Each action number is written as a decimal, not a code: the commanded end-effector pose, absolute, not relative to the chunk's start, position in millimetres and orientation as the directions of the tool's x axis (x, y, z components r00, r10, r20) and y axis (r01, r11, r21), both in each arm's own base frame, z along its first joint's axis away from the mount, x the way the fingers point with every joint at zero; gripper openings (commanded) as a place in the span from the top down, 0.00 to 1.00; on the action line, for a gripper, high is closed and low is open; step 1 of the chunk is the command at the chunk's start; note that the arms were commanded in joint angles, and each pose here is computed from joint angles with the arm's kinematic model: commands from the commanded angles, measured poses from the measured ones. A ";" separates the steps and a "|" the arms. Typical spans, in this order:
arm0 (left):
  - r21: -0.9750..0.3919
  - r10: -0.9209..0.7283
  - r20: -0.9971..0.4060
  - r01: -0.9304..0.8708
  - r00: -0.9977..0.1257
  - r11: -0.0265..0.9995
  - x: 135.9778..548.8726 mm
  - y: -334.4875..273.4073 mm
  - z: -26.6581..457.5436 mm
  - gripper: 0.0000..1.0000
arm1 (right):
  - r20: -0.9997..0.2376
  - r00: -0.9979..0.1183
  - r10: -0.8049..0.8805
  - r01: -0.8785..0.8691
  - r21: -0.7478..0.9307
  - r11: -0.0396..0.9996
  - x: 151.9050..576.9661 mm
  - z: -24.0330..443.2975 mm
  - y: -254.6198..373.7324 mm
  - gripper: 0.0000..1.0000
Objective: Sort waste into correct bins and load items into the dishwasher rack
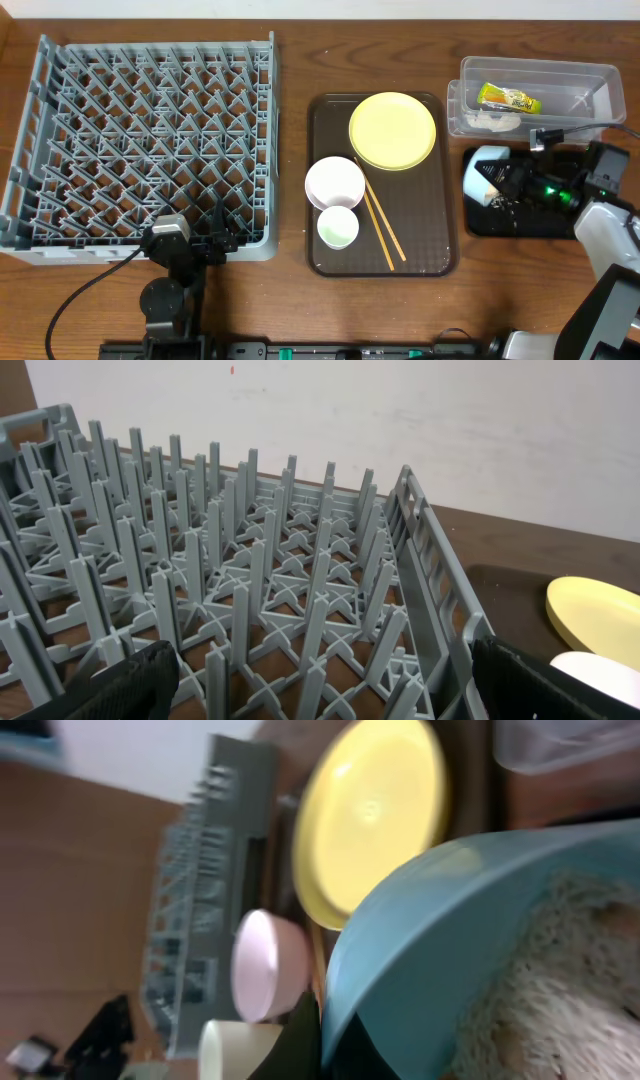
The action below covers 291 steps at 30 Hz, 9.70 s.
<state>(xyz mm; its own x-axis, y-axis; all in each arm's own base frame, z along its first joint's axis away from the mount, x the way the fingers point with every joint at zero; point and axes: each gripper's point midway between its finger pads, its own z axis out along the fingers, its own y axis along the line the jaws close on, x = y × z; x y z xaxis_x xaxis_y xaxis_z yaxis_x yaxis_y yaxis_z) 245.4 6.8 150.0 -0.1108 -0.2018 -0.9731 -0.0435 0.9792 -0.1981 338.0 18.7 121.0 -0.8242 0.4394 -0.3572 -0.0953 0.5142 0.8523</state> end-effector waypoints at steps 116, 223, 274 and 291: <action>-0.201 -0.205 -0.965 -0.038 -0.162 0.979 244.6 4.0 133.9 0.05 | -0.464 -0.653 0.599 -0.251 0.878 0.407 337.5 172.9 -54.1 0.99; -0.201 -0.205 -0.965 -0.038 -0.162 0.979 244.6 4.0 133.9 0.05 | -0.632 -0.661 -0.404 -0.646 0.207 0.734 375.9 53.2 250.4 0.54; -0.217 -0.291 -0.753 -0.195 -0.591 0.957 243.8 7.8 187.7 0.05 | -0.262 -0.828 -0.495 -0.560 0.413 0.718 224.9 89.2 243.1 0.64; -0.163 -0.316 -0.396 -0.272 -0.862 0.948 246.6 1.8 145.3 0.05 | -0.157 -0.862 -0.483 -0.503 0.388 0.772 216.7 62.8 243.8 0.99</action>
